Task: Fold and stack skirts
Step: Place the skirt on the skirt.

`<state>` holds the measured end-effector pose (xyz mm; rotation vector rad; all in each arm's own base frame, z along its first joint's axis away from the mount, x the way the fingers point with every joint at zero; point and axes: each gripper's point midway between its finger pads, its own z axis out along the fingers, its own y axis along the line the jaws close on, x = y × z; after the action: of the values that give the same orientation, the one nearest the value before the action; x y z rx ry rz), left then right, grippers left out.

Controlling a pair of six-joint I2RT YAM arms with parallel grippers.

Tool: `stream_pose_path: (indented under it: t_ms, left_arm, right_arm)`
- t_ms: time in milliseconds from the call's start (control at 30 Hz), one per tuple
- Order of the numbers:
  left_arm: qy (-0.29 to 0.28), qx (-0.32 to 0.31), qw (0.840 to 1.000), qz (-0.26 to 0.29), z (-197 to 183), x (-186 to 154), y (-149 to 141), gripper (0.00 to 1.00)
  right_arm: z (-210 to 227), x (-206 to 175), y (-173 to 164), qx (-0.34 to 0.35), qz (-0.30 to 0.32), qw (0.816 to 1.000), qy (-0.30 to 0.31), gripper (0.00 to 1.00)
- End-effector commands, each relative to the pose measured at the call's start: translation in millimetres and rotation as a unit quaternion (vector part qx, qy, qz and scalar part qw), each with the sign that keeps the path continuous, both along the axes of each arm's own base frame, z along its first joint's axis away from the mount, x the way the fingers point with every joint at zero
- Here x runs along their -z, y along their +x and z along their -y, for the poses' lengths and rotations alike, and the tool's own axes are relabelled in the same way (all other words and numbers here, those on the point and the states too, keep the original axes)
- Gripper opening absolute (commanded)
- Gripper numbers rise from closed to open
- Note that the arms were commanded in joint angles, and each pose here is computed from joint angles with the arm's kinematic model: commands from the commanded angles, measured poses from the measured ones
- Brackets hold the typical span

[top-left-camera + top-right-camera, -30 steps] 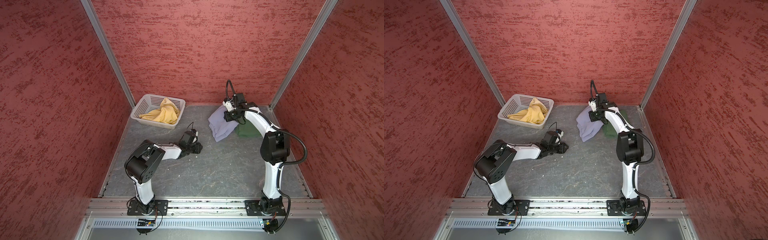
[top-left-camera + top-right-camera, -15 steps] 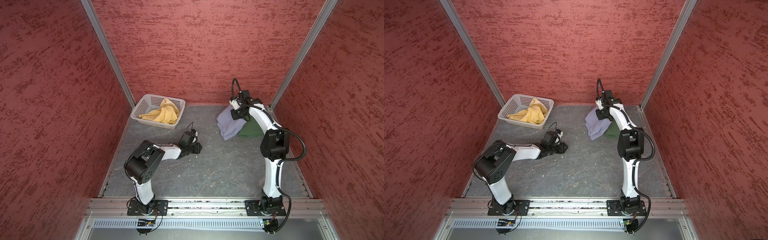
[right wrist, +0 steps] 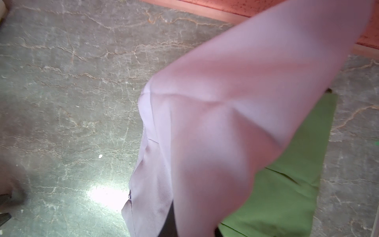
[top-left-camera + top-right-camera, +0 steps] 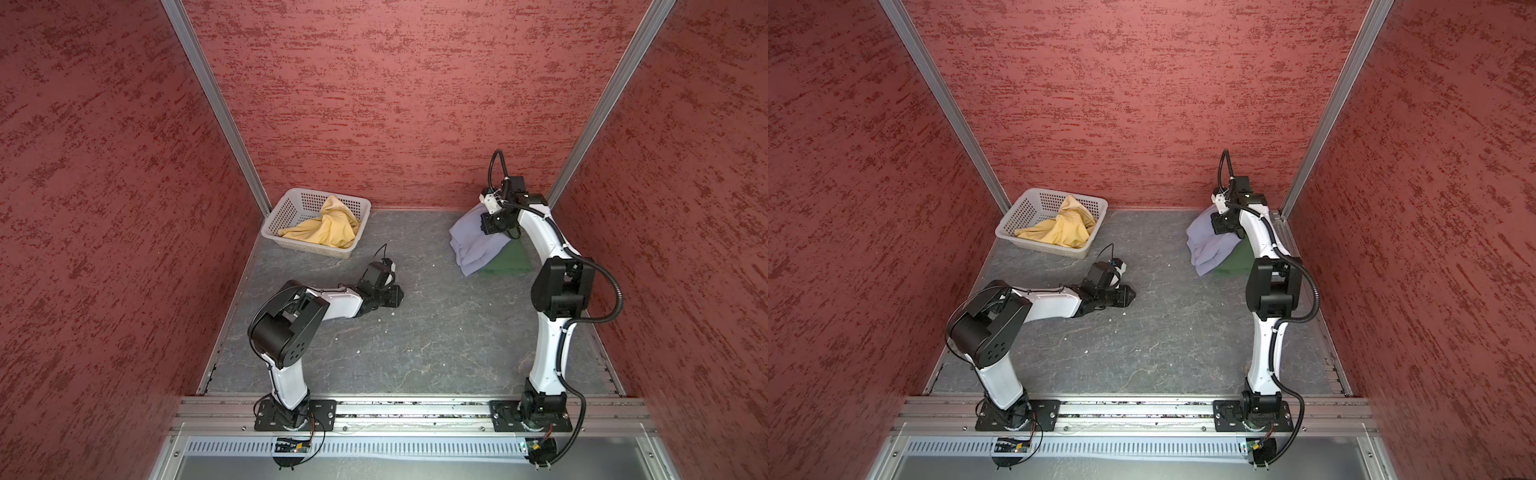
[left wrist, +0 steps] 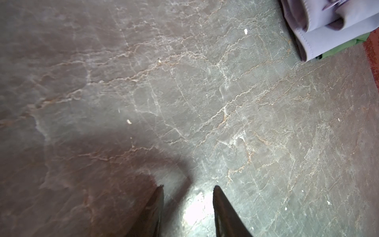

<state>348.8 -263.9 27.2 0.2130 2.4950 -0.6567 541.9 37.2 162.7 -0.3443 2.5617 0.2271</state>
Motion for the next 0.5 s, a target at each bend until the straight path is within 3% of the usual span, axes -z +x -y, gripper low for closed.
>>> stream_pose_path:
  t_ms: [0,467]
  left_arm:
    - [0.041,-0.008,0.998,-0.042,-18,20,-16,0.41]
    - [0.047,-0.01,0.998,-0.046,-19,21,-20,0.41]
  right_arm:
    - [-2,-28,9,-0.015,0.037,0.999,0.036,0.0]
    - [46,-42,12,0.018,0.055,0.994,0.089,0.0]
